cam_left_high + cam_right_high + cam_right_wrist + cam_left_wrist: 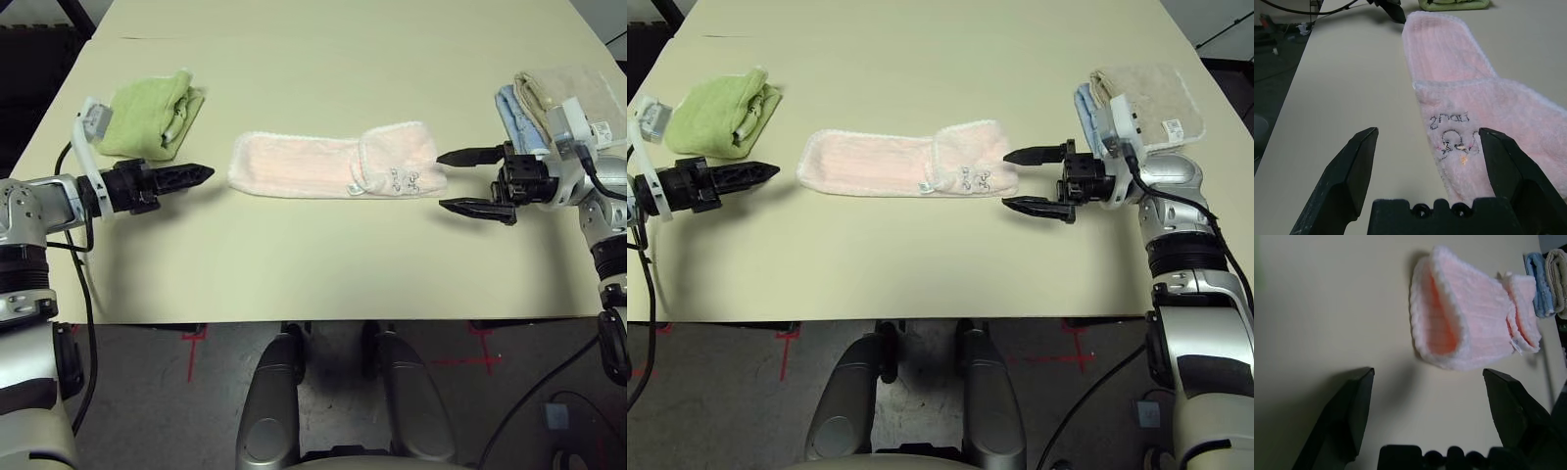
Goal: Fold the towel and set it aside.
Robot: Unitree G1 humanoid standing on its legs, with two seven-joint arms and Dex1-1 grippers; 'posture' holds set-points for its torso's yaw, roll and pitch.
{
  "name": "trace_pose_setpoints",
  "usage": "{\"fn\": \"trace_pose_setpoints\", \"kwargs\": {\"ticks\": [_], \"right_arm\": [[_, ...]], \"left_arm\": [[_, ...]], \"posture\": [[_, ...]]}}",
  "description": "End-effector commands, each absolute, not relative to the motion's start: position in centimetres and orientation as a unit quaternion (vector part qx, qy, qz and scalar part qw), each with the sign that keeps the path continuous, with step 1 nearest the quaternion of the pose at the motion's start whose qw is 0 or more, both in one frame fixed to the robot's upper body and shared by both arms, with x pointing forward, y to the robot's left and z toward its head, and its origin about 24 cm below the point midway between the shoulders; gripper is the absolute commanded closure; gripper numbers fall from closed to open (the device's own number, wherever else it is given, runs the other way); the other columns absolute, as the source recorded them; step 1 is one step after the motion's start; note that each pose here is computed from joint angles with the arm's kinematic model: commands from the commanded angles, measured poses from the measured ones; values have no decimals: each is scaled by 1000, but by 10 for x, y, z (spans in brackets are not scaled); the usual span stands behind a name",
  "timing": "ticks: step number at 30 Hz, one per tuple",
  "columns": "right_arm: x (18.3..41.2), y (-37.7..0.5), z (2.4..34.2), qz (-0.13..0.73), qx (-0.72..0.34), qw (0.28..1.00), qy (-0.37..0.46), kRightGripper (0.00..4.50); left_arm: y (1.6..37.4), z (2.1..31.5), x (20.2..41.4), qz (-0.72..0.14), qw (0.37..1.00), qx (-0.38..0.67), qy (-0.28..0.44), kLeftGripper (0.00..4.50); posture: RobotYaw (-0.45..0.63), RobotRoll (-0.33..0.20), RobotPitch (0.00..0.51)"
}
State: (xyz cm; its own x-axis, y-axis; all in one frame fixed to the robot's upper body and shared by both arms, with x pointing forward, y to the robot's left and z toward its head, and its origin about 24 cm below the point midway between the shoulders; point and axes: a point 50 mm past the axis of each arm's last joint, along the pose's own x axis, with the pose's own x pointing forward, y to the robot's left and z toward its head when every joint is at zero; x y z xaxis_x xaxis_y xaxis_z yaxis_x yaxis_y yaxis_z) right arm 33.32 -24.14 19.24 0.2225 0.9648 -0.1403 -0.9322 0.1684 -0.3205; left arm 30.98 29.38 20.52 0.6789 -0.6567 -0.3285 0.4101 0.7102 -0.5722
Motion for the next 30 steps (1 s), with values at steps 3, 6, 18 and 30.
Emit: {"fn": "trace_pose_setpoints", "kwargs": {"ticks": [3, 6, 18, 30], "right_arm": [[329, -247, 190, 615, -174, 768, -46, 33], [329, -247, 190, 614, -174, 769, -46, 33], [330, -246, 191, 612, -176, 770, -46, 33], [327, -244, 191, 609, -181, 771, -43, 5]], "left_arm": [[289, 201, 309, -286, 867, -270, 306, 0], [282, 203, 311, -297, 856, -290, 308, 0], [260, 201, 326, -303, 852, -308, 296, 0], [251, 195, 337, -281, 868, -290, 289, 168]], "posture": [[-40, 0, 278], [-40, 0, 279], [-43, 0, 283], [-48, 0, 285]]}}
